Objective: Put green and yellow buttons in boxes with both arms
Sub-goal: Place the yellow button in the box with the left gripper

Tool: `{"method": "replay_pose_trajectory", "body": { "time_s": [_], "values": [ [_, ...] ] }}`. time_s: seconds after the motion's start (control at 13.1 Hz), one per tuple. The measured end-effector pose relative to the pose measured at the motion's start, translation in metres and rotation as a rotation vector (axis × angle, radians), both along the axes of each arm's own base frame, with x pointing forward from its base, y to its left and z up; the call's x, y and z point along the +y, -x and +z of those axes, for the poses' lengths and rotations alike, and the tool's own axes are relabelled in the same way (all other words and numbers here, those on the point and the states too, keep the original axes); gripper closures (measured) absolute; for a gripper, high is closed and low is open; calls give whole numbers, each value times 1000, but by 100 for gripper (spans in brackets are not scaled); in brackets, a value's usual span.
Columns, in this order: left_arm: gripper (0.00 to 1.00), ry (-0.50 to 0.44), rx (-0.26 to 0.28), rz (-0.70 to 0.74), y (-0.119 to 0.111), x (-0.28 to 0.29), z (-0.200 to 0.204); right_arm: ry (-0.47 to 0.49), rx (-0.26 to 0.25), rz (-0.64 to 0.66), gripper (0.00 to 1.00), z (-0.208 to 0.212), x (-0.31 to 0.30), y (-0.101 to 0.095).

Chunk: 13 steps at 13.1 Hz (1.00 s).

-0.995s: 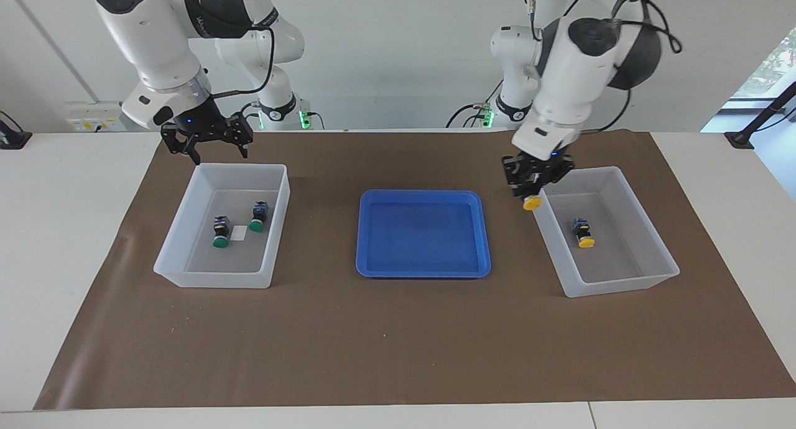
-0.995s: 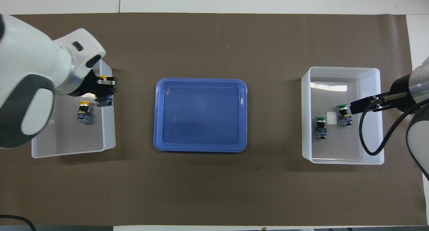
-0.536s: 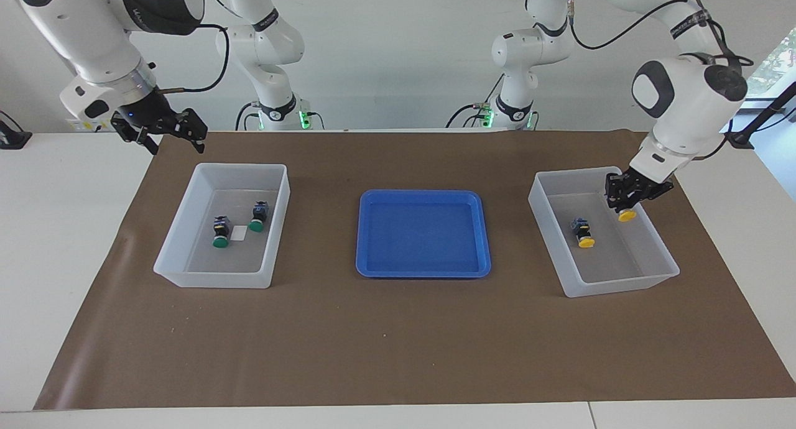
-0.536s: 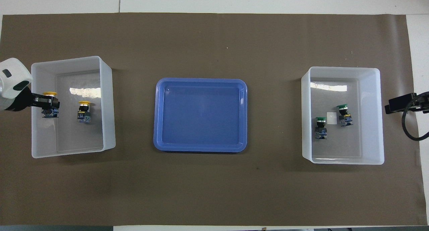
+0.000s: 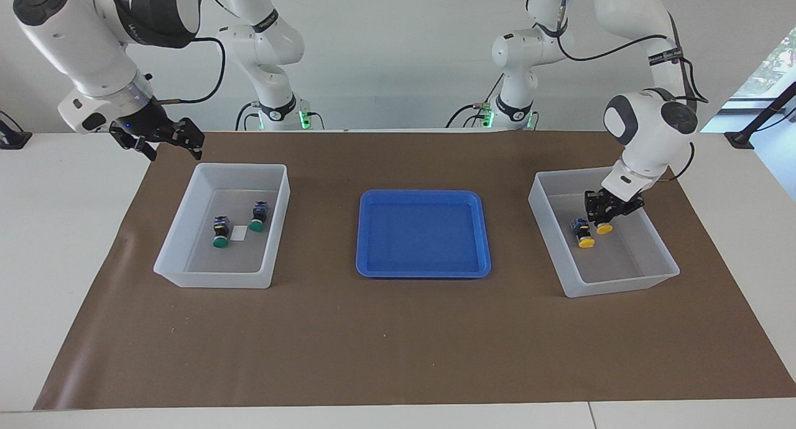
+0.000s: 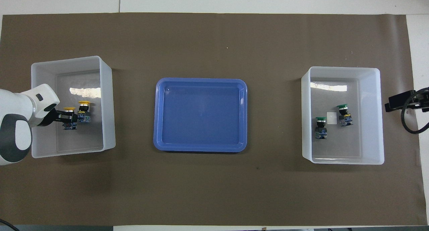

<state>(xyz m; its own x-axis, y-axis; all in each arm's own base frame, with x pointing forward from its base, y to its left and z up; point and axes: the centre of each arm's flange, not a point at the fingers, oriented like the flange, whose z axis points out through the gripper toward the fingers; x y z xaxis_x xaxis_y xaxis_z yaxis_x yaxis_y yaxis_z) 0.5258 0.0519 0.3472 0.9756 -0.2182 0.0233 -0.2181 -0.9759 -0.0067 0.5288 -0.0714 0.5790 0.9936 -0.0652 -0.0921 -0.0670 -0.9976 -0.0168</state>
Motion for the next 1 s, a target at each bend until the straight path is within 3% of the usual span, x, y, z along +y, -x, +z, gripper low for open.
{"method": "replay_pose_trajectory", "body": {
  "time_s": [0.23,0.46,0.61,1.0],
  "values": [
    [3,-2,-14,-10,-15,0,35,7,-54,-32,0,27,-1,-3],
    [0,-3,-47,-12,-41,-15,112,8,-62,-30,0,28,-1,-4],
    [0,0,-41,22,-44,-30,158,10,-82,-33,0,28,-2,-6],
    [0,-8,47,49,1,-42,242,12,-94,-37,0,30,-5,-7]
  ]
}}
